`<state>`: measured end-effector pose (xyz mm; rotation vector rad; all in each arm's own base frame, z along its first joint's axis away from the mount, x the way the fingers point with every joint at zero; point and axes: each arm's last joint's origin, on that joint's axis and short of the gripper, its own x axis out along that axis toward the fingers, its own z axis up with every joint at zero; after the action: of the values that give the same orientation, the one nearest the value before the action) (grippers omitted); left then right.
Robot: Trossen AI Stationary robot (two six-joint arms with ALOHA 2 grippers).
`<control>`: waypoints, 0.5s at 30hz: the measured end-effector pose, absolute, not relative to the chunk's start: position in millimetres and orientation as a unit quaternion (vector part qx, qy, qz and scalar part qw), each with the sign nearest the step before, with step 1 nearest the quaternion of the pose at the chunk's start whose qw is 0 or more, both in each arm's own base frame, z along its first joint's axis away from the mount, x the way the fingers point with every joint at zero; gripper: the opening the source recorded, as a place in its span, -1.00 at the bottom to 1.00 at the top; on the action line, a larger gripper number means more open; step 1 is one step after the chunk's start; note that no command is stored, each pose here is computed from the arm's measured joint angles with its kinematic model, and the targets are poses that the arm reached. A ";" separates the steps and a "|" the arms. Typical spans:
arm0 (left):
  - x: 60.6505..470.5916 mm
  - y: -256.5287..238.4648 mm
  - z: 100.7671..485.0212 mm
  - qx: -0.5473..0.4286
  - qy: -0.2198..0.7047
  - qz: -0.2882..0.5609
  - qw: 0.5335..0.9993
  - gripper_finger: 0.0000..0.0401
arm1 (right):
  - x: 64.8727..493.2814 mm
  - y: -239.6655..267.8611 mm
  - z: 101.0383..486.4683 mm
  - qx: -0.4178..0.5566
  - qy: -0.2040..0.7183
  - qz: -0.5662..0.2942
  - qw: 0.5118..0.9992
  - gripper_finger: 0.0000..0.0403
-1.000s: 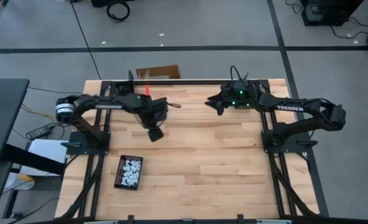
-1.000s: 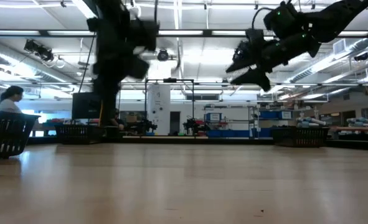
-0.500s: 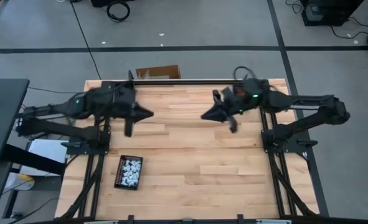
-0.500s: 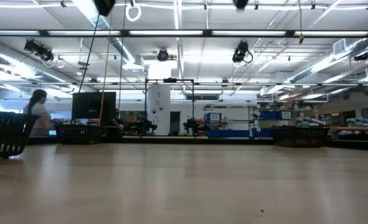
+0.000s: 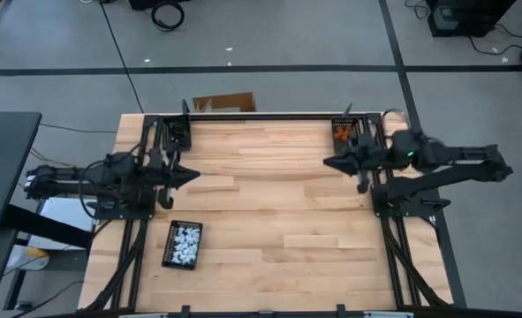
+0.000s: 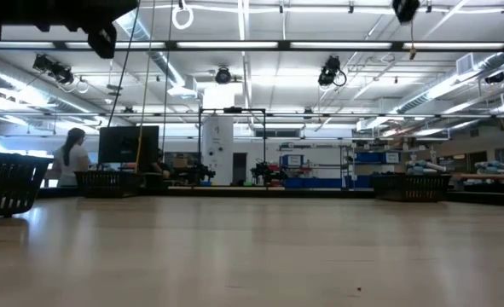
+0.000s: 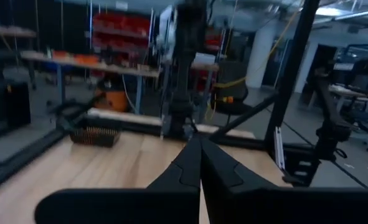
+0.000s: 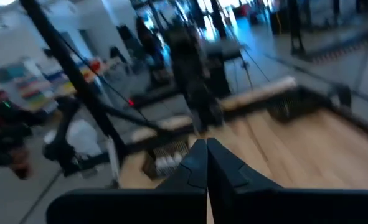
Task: Sort Halloween decoration
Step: Return to Home Position
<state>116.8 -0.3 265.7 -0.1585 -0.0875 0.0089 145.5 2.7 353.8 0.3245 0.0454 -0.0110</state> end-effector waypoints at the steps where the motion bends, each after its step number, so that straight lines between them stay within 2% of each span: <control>1: 114.7 -0.3 263.9 -0.071 -0.054 0.004 0.996 -0.96 | 144.8 3.3 342.4 0.171 0.034 -0.009 0.985 -0.98; 5: 107.7 -0.3 246.8 -0.065 -0.084 0.002 0.994 -0.96 | 142.5 6.4 305.5 0.175 0.024 -0.039 0.983 -0.99; 11: 105.3 -0.4 214.8 -0.085 -0.065 0.001 0.994 -0.96 | 129.6 8.3 267.6 0.189 0.023 -0.024 0.981 -0.99; 15: 103.3 0.9 207.4 -0.084 -0.064 0.007 0.994 -0.96 | 113.4 4.4 250.8 0.177 -0.001 -0.060 0.982 -0.99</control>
<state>103.3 0.9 207.4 -0.1687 -0.1286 0.0132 113.4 4.4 250.8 0.3556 -0.0029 -0.1203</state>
